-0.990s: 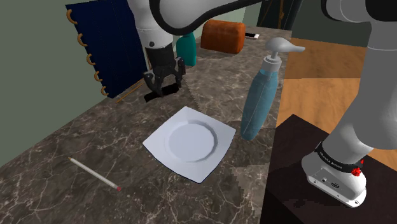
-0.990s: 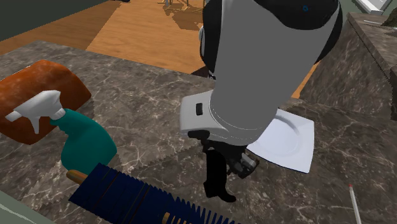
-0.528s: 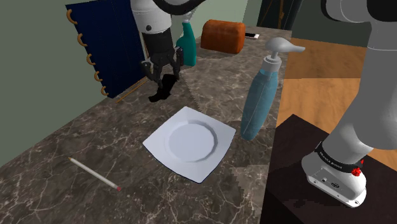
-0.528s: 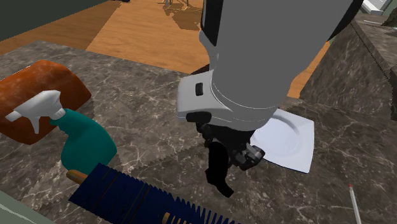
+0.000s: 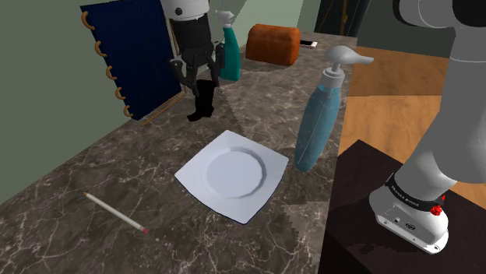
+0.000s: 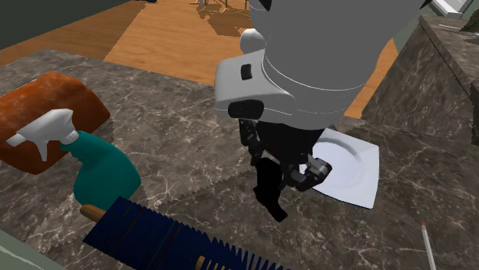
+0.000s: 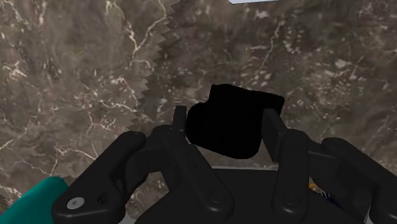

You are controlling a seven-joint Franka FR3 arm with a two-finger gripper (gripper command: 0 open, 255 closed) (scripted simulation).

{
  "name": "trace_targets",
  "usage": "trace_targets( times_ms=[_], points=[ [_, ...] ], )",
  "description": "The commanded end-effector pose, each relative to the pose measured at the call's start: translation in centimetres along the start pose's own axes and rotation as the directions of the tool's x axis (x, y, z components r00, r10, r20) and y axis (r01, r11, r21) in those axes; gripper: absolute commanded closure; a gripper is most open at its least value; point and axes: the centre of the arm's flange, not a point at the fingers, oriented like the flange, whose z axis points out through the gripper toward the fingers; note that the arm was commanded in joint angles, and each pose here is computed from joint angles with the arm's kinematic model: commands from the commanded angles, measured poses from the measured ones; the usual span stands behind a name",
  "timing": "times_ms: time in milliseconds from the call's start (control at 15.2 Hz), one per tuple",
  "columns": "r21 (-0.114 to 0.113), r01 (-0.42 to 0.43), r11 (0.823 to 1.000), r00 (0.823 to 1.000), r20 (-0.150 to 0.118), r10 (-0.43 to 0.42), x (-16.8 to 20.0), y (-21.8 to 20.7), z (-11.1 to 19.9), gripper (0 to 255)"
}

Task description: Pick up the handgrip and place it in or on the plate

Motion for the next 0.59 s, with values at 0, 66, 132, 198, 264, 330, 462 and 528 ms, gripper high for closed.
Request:
trace_targets(
  times_ms=[0,66,132,198,264,330,462,528],
  points=[
    [0.0,0.0,1.0,1.0,0.0,0.0,-1.9,-0.2,-0.2,255],
    [0.0,0.0,1.0,1.0,0.0,0.0,-3.2,-0.5,-0.3,255],
    [0.0,0.0,1.0,1.0,0.0,0.0,-4.5,-0.7,-0.4,255],
    [0.0,0.0,1.0,1.0,0.0,0.0,-5.8,-0.9,-0.5,255],
    [0.0,0.0,1.0,1.0,0.0,0.0,-7.1,-1.1,-0.5,255],
    [0.0,0.0,1.0,1.0,0.0,0.0,-8.4,-1.3,-0.6,255],
    [0.0,0.0,1.0,1.0,0.0,0.0,-11.0,-1.8,-0.8,255],
    [0.0,0.0,1.0,1.0,0.0,0.0,-12.3,-2.0,-0.9,255]
  ],
)
